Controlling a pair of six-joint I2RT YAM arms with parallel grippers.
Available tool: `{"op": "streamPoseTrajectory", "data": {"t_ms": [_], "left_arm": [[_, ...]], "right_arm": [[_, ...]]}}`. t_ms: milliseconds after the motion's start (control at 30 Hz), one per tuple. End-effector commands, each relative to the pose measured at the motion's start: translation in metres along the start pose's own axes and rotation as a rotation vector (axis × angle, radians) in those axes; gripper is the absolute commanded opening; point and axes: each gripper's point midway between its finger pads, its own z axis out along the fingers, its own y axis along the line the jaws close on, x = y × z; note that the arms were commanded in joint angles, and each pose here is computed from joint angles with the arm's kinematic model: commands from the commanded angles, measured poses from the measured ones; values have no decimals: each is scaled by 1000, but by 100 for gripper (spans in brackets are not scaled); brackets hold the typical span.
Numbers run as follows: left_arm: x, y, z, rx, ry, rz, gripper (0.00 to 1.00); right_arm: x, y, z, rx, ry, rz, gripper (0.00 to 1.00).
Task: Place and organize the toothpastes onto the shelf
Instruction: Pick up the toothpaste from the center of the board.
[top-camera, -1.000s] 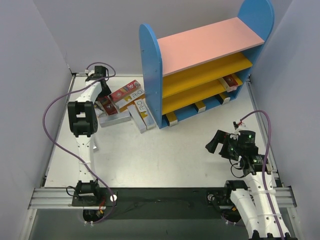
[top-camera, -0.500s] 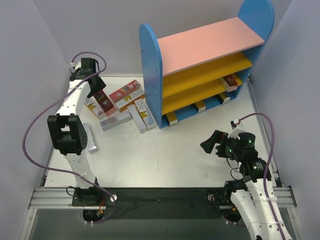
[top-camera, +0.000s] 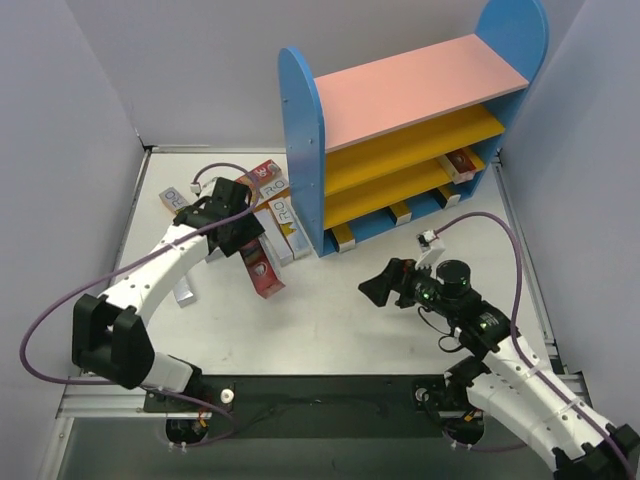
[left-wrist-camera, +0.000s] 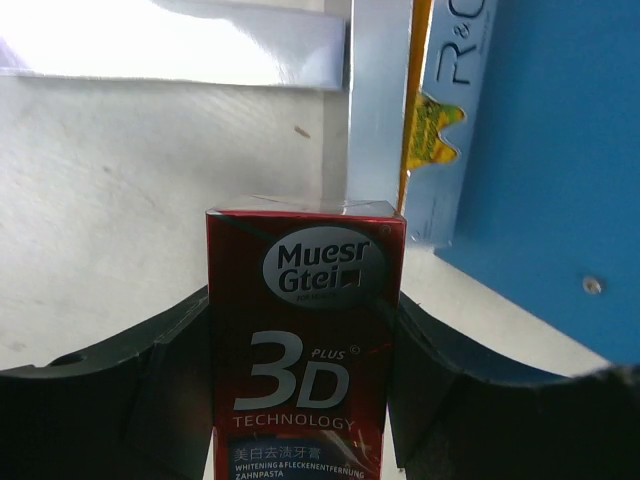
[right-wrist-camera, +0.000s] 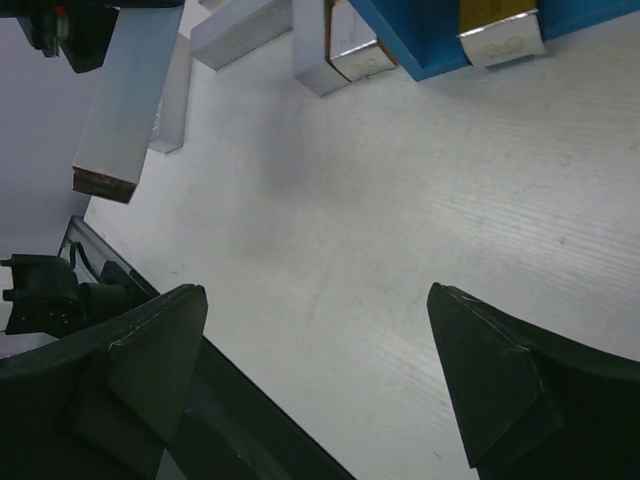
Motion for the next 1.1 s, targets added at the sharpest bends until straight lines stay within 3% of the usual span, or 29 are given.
{"op": "streamPoseTrajectory", "data": {"t_ms": [0,433,1067], "left_arm": [[0,-24,-37,103,-88,-216,45],[35,-51,-82,186,-135,-207,46],[38,-65,-97,244,-149,-176,46]], "right_arm": [[-30,45,15,-111,-147,-38,99],[-10,134,41,-364,-70,-127,99],[14,168,57,-496,52,-99,94]]}}
